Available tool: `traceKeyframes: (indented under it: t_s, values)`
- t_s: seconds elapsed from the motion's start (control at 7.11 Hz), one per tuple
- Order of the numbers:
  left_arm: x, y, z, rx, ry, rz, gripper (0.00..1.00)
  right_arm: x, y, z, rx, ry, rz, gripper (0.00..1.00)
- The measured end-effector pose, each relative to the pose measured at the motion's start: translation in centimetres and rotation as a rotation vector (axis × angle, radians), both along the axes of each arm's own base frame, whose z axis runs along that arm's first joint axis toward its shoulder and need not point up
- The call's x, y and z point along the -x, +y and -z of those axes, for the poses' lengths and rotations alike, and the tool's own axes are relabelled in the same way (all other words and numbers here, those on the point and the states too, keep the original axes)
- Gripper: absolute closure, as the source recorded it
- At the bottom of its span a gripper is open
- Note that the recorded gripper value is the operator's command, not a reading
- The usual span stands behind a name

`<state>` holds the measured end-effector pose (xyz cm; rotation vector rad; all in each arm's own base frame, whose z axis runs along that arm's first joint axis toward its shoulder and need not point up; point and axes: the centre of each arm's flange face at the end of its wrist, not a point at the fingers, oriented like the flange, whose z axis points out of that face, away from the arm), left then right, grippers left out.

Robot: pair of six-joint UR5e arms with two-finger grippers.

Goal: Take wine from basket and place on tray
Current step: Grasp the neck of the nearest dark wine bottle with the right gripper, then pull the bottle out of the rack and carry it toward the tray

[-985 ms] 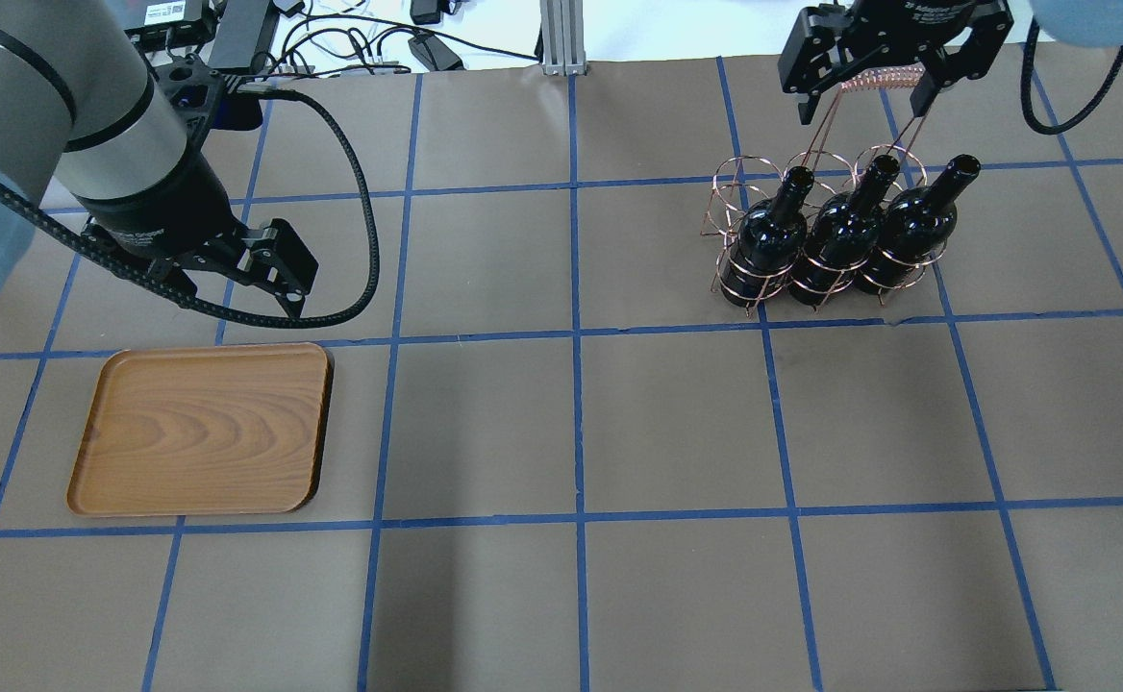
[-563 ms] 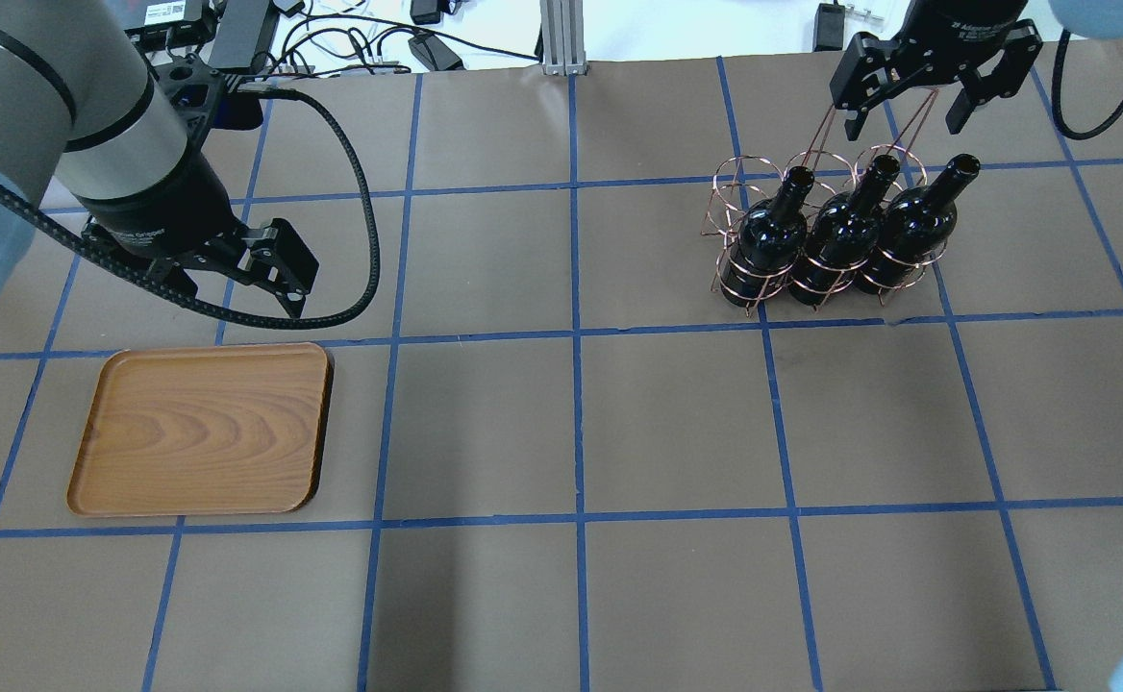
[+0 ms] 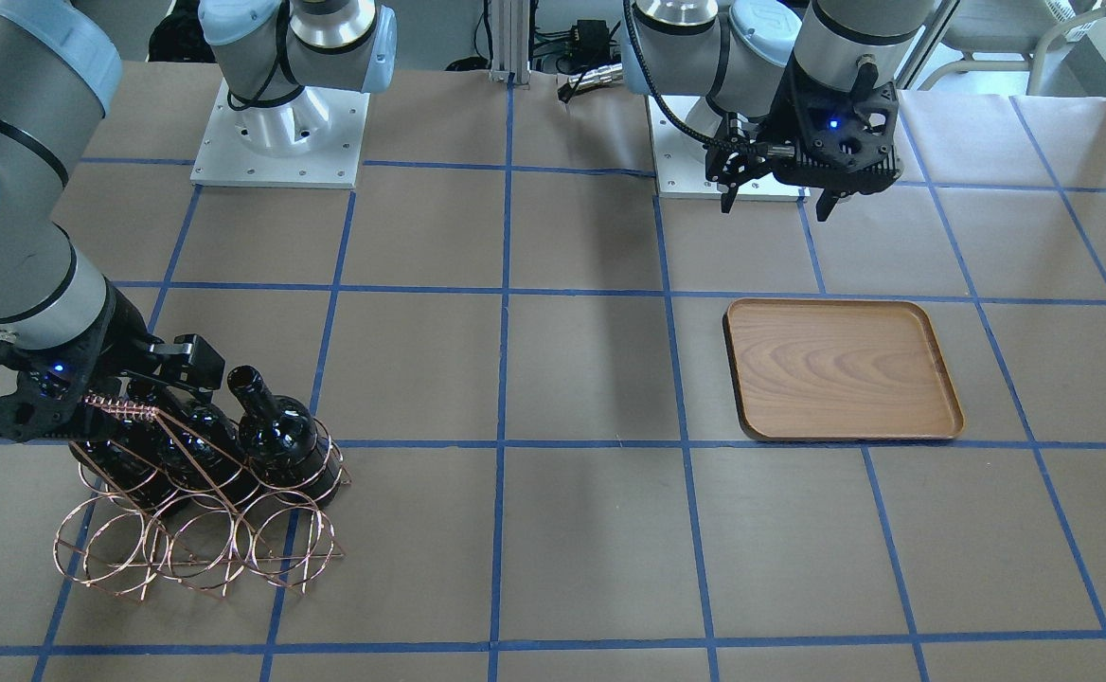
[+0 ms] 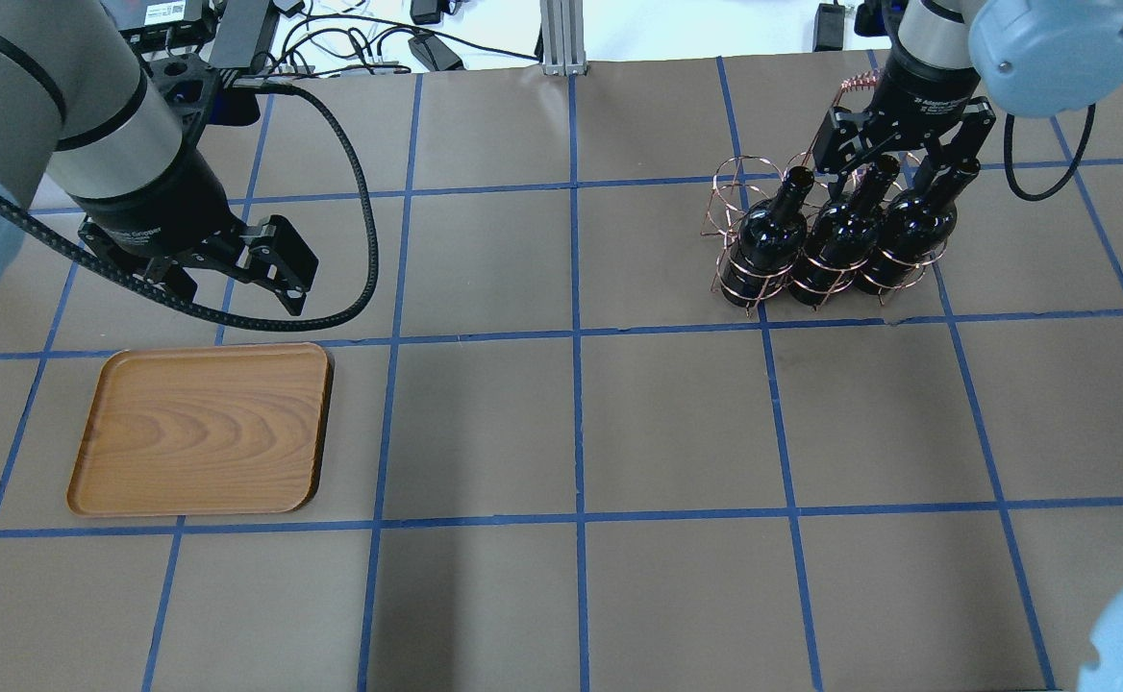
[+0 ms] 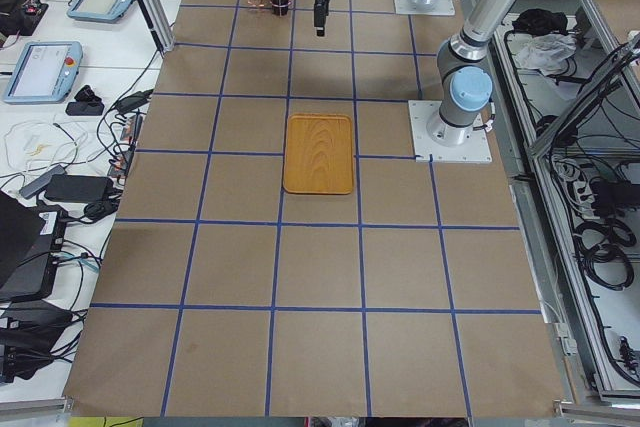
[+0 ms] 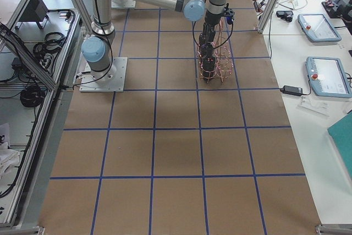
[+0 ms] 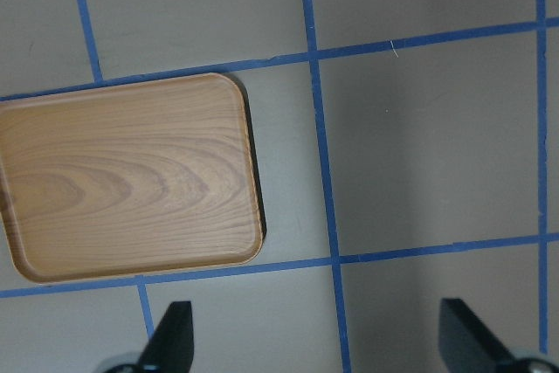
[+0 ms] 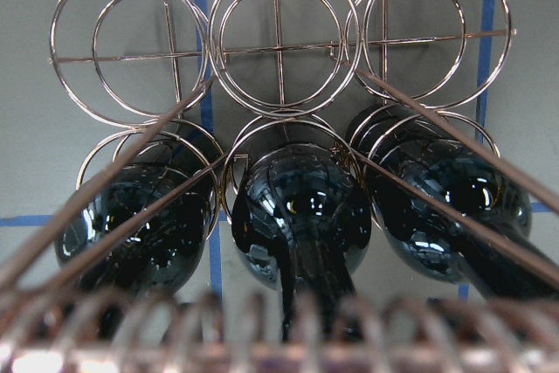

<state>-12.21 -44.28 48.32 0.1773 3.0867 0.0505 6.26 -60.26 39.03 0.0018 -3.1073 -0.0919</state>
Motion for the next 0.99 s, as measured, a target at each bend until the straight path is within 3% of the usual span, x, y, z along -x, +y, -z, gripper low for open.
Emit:
traceKeyframes:
  t_s: [0.14, 0.28, 0.7, 0.99]
  values:
    - [0.0, 0.0, 0.0, -0.001, -0.004, 0.001, 0.00, 0.0, 0.0, 0.1, 0.004, -0.001, -0.006, 0.89]
    - [-0.1, 0.0, 0.1, -0.002, -0.007, 0.002, 0.00, 0.0, -0.1, 0.0, 0.009, -0.002, -0.009, 1.00]
    - [0.0, 0.0, 0.1, -0.003, -0.005, 0.004, 0.00, -0.2, -0.3, -2.1, 0.046, -0.001, -0.011, 1.00]
    - [0.0, 0.0, 0.2, -0.003, -0.005, 0.005, 0.00, -0.8, 0.6, -8.9, 0.047, -0.001, -0.014, 1.00]
